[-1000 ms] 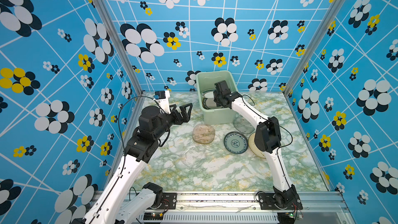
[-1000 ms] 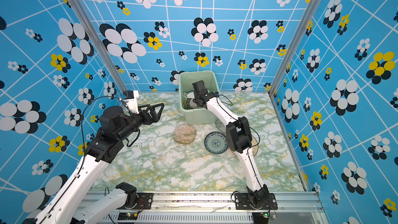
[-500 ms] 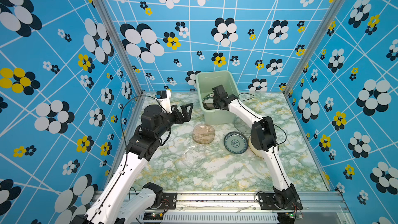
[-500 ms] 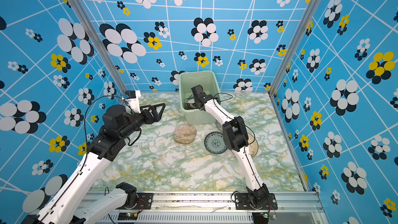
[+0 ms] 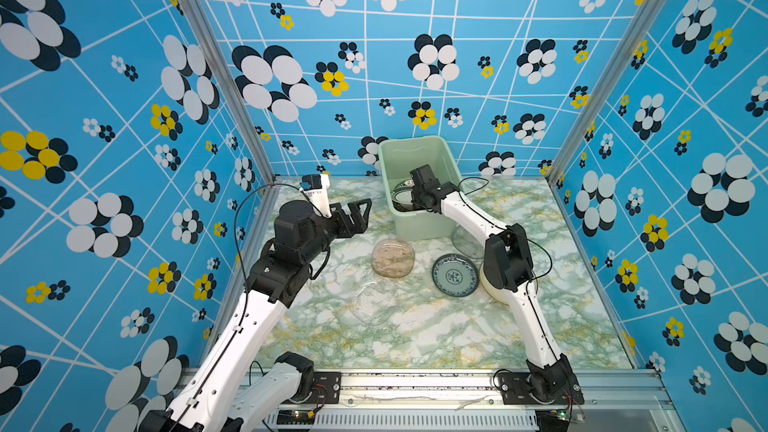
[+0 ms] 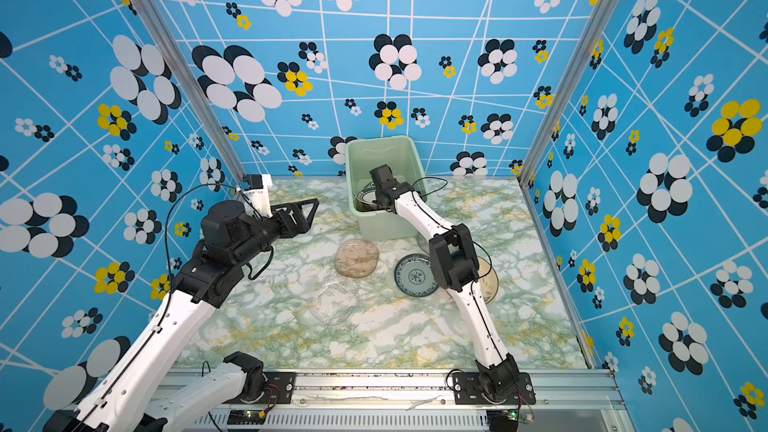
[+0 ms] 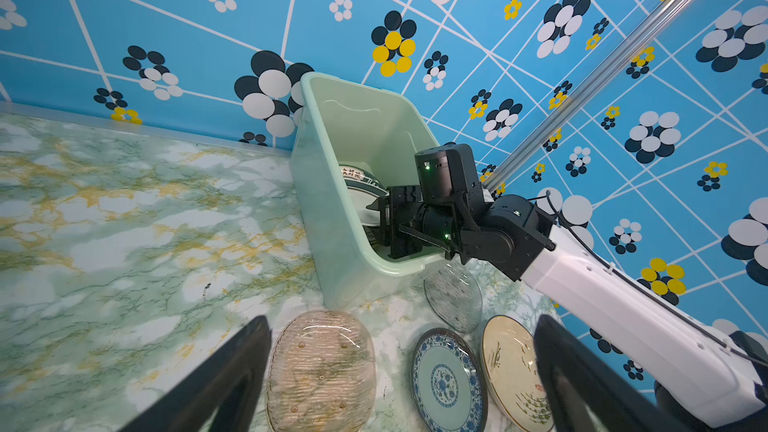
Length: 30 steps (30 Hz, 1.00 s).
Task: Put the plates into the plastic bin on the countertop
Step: 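Set the plate onto the stacked plates and open the right gripper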
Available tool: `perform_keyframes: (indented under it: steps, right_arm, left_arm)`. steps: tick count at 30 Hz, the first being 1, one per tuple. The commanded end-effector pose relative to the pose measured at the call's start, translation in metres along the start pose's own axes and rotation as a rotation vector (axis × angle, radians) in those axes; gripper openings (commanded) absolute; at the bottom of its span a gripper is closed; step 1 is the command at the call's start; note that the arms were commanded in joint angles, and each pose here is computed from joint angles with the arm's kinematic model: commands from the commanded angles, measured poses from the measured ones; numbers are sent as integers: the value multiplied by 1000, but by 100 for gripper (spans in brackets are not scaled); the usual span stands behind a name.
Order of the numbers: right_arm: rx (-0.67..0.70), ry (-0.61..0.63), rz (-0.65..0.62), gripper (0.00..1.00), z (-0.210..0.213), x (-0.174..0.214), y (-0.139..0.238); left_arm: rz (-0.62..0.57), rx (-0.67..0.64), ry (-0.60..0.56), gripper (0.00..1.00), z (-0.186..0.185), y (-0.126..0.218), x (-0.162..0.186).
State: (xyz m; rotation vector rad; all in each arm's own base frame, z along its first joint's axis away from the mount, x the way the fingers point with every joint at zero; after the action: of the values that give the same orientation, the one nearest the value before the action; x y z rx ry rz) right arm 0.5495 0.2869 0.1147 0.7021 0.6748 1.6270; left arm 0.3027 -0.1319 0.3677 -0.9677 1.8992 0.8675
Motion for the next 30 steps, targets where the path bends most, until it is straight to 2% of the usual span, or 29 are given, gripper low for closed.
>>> perform_keyframes:
  steps: [1,13,20,28,30]
  right_arm:
    - [76,-24,-39,37,-23,-15,-18]
    - [134,-51,-47,73,-39,-17,-26]
    - [184,-59,-36,83,-47,-15,-34]
    - [257,-95,-34,99,-58,-19,-39]
    - [272,-101,-36,99,-60,-22,-40]
  left_arm:
    - [-9,-18,11,100,2,1,-7]
    - [9,-35,25,100,9,-3,1]
    - [25,-41,21,100,13,-7,5]
    - [44,-64,25,100,18,-12,9]
    - [48,-66,25,100,18,-14,9]
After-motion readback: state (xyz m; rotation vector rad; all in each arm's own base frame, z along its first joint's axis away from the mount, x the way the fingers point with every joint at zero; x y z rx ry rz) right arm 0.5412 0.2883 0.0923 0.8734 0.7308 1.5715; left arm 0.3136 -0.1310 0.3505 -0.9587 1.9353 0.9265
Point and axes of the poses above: each gripper's point midway between its finger pads, its own y axis back along the fingers, its own z axis along the line the jaws close on, x = y × z, the point moved 2 cm from there along y, back along the fingers, and after that the axes turned 5 degrees about -y, right-handed, at the moved point
